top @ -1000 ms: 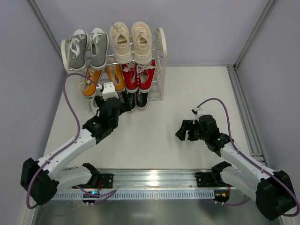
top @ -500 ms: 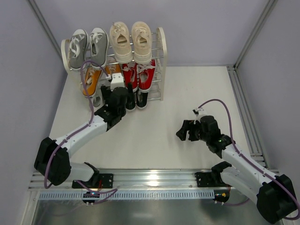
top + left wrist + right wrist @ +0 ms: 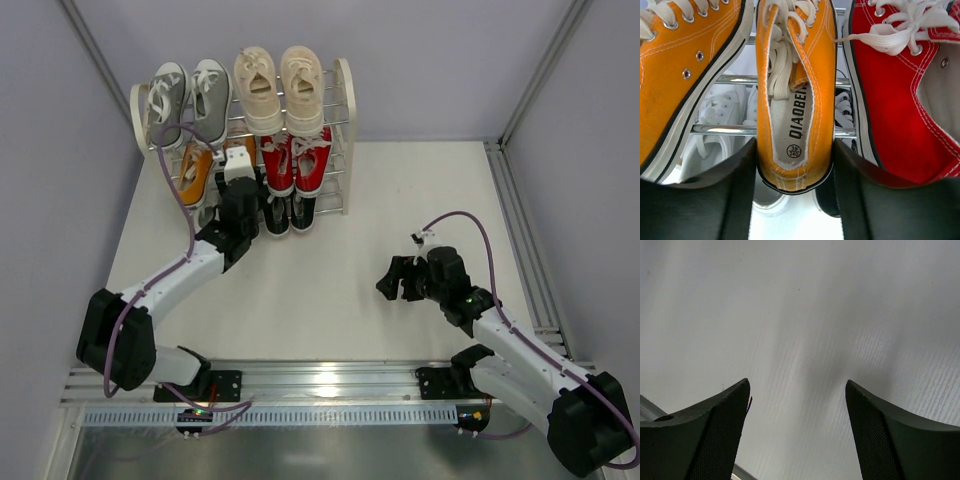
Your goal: Place and organize the shoes onto the shoe shelf
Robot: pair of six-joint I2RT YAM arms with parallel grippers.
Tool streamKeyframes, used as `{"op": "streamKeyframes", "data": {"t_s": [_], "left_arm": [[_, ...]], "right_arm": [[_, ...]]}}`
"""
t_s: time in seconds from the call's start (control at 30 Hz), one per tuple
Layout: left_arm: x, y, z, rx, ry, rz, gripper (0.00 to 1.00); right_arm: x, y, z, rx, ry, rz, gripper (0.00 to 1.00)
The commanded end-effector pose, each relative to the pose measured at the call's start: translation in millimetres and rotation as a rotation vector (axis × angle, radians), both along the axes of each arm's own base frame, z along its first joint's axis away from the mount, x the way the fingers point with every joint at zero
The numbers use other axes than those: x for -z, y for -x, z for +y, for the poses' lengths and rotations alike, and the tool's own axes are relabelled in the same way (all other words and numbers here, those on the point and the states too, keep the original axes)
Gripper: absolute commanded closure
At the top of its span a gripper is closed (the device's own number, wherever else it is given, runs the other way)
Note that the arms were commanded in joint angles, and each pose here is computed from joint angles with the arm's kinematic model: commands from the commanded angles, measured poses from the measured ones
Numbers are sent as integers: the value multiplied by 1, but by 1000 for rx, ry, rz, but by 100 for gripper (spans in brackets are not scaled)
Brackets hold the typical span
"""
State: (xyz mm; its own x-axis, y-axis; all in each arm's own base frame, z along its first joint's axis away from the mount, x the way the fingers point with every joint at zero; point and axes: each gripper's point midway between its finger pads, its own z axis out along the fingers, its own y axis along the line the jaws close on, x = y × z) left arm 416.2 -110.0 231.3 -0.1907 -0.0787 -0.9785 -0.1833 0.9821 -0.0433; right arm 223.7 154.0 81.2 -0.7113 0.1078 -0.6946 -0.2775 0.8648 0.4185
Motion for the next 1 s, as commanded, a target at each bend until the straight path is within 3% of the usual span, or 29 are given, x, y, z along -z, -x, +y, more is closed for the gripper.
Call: {"op": "streamKeyframes", "data": {"t_s": [0.0,0.07,0.23,0.47,0.6,0.8,0.97], "left_arm": [[-17,0,5,-11,30,-69,55],[-19,7,11,-28,29,-68,67],[-31,24,28,-80,27,-79,80],[-56,44,55,-177,-10,-111,86],[-49,43,69,-226,-39,-76,89],[-23,40,85,-254,-34,-27,87],[-19,49,99,-295,-12,-27,70]], "right_arm": [[-5,-5,0,-4,5,-32,23],[-5,-4,0,-6,4,-31,23],[-5,-4,1,-9,1,-32,23],[-6,-4,3,-17,-5,-32,23],[-6,-4,3,-17,-4,-31,23],[-5,-3,2,-18,-5,-29,23],[-4,-2,3,-21,-3,-21,23]]}}
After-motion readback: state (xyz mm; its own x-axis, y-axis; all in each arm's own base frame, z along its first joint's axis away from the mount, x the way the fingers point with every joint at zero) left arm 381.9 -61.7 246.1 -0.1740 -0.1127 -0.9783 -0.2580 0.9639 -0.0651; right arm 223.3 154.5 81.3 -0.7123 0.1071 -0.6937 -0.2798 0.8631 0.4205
